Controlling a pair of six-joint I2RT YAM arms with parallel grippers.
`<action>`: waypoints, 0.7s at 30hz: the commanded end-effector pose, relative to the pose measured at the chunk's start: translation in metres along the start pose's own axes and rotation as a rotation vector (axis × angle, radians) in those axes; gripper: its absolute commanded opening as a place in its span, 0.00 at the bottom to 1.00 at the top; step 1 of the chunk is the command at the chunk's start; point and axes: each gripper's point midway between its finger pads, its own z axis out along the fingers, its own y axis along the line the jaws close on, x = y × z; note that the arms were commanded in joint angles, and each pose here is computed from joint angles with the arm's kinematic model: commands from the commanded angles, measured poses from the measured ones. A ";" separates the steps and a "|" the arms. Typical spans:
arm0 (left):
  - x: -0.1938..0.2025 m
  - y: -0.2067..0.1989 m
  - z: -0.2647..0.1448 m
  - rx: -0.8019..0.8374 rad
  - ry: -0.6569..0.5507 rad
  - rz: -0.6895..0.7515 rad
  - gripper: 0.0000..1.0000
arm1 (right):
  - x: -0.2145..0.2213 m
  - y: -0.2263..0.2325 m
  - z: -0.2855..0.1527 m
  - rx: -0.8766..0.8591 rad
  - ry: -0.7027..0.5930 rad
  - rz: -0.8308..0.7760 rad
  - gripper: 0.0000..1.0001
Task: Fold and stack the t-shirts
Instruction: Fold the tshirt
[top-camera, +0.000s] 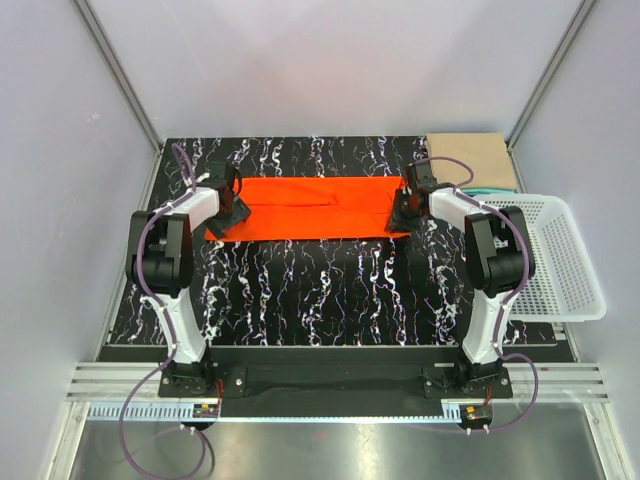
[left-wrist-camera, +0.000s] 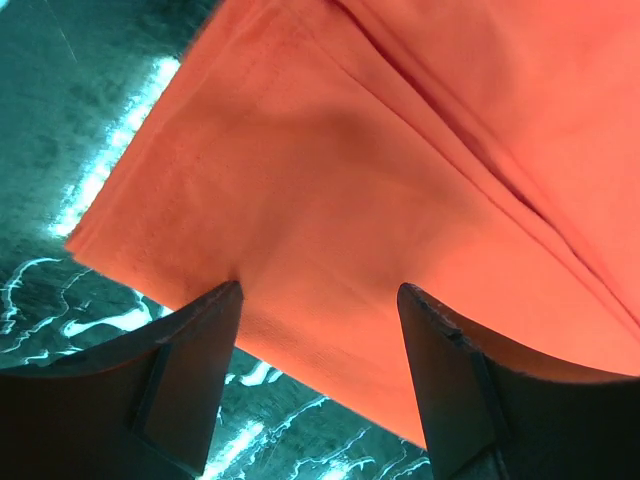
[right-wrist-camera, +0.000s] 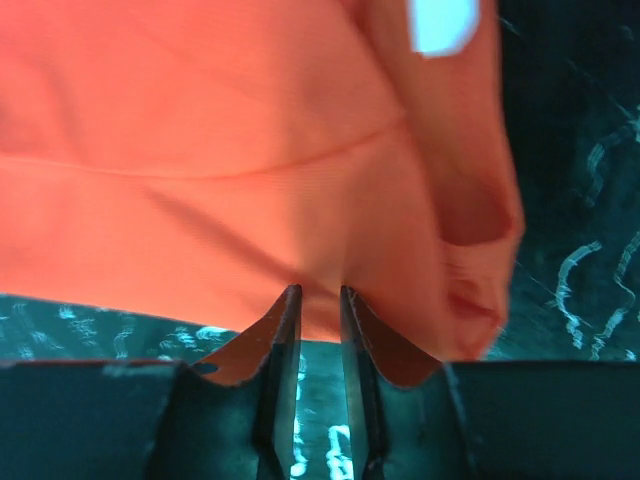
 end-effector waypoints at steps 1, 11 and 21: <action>-0.013 0.018 0.001 -0.112 -0.045 0.016 0.72 | -0.019 -0.016 -0.001 0.080 -0.116 -0.031 0.27; -0.017 0.056 -0.011 -0.324 -0.076 -0.007 0.70 | -0.018 -0.021 -0.015 0.090 -0.159 -0.083 0.36; 0.006 0.094 -0.056 -0.336 -0.110 -0.134 0.71 | -0.037 -0.025 -0.028 0.163 -0.197 -0.089 0.22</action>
